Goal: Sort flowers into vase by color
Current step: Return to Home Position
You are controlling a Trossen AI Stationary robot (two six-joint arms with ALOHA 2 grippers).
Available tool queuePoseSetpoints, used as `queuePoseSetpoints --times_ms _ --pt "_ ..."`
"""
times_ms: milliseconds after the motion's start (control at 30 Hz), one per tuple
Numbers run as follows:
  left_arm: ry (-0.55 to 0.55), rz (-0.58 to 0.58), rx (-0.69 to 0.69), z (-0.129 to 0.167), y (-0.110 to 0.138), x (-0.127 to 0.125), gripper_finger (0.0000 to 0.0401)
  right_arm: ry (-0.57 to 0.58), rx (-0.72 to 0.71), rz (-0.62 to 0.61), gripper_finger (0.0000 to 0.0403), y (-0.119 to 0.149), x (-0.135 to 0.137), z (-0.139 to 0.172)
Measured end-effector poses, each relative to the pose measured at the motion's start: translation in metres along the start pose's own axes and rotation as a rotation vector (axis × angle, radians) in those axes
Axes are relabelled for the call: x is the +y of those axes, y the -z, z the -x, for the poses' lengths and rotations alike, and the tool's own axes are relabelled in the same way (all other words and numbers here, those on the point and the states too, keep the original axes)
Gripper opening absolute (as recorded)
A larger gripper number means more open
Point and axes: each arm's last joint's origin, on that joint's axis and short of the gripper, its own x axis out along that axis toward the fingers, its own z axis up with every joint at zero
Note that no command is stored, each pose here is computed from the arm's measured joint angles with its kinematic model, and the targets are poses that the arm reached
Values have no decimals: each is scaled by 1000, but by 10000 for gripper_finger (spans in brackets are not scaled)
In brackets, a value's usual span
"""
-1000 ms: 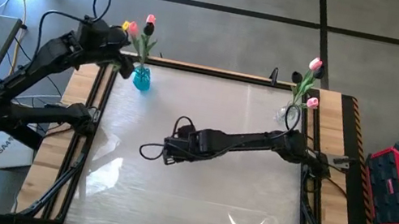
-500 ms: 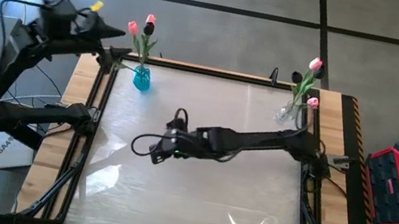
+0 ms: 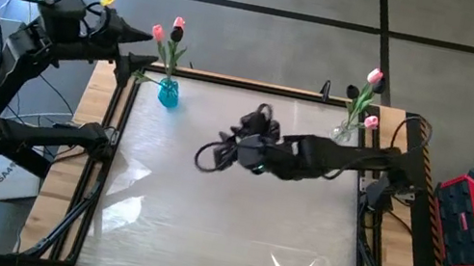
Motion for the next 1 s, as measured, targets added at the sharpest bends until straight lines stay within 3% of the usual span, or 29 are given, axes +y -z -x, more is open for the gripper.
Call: queuePoseSetpoints --times_ms 233,400,633,833,1000 --pt "121 17 -50 -5 -5 -2 281 -56 -143 151 128 -32 -7 33" --pt "150 41 -82 -4 -8 -4 256 -89 -148 257 86 -55 -26 44" --pt "228 71 -149 -9 -4 -12 161 -252 -41 396 8 -76 -49 23" --pt "300 101 -148 -22 7 -18 77 -333 -25 433 10 -94 -70 16" --pt "335 130 -208 -31 6 -22 36 -409 -81 451 2 -113 -87 44"
